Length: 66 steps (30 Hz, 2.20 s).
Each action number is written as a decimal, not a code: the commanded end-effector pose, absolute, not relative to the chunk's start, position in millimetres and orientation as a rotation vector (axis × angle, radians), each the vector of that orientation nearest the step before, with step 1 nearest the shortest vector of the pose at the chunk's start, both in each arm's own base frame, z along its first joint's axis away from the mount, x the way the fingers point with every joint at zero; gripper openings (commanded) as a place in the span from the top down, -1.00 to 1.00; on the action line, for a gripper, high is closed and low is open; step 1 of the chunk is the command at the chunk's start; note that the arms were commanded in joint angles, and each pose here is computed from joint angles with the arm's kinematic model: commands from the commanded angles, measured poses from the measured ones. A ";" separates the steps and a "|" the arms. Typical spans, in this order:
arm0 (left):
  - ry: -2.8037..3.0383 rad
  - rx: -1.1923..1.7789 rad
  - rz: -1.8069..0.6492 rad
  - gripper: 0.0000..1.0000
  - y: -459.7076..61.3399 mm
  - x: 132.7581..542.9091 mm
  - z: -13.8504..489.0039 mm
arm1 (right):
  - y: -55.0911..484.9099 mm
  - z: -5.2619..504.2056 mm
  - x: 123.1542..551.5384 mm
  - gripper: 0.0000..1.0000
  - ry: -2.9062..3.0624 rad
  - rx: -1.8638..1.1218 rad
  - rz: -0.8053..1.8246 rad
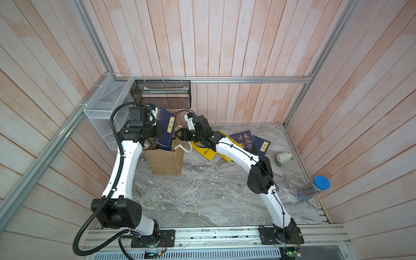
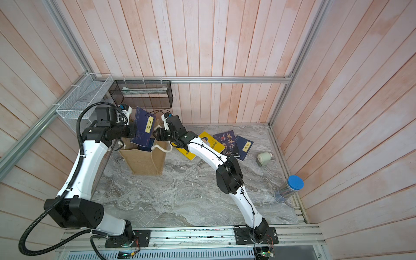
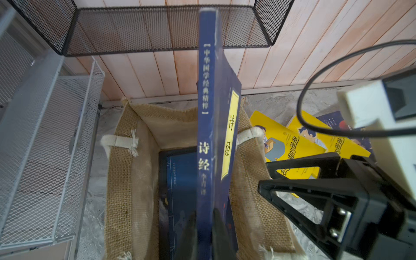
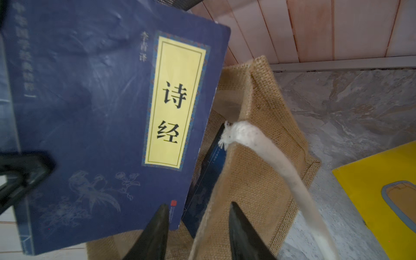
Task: Put the books into the canvas bag
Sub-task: Place the book in the canvas bag.
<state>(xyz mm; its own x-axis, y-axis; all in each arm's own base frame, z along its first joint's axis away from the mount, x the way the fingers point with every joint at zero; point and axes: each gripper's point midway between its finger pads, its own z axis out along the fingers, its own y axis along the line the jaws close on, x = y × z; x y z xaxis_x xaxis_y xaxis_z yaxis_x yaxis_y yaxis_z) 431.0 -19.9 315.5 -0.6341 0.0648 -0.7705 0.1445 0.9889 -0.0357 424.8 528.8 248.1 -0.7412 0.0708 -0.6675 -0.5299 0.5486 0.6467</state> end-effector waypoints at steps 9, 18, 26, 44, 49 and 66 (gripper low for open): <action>2.420 0.160 -0.267 1.00 -31.0 432.7 262.6 | 522.8 248.2 427.4 0.60 2.128 -0.355 1.211; 2.453 0.139 -0.213 1.00 -22.2 422.7 259.4 | 524.7 248.1 425.4 0.85 2.127 -0.362 1.232; 2.422 0.125 -0.138 1.00 -13.3 407.9 270.3 | 522.8 260.0 420.4 0.99 2.105 -0.366 1.226; 2.538 0.040 0.028 1.00 11.8 405.9 240.8 | 523.5 264.1 417.5 1.00 2.092 -0.372 1.195; 2.526 0.113 -0.165 1.00 -15.5 412.4 241.7 | 525.2 266.3 415.7 1.00 2.084 -0.377 1.202; 2.584 0.114 -0.249 0.83 -15.0 433.7 206.3 | 523.1 270.3 415.7 0.92 2.078 -0.378 1.184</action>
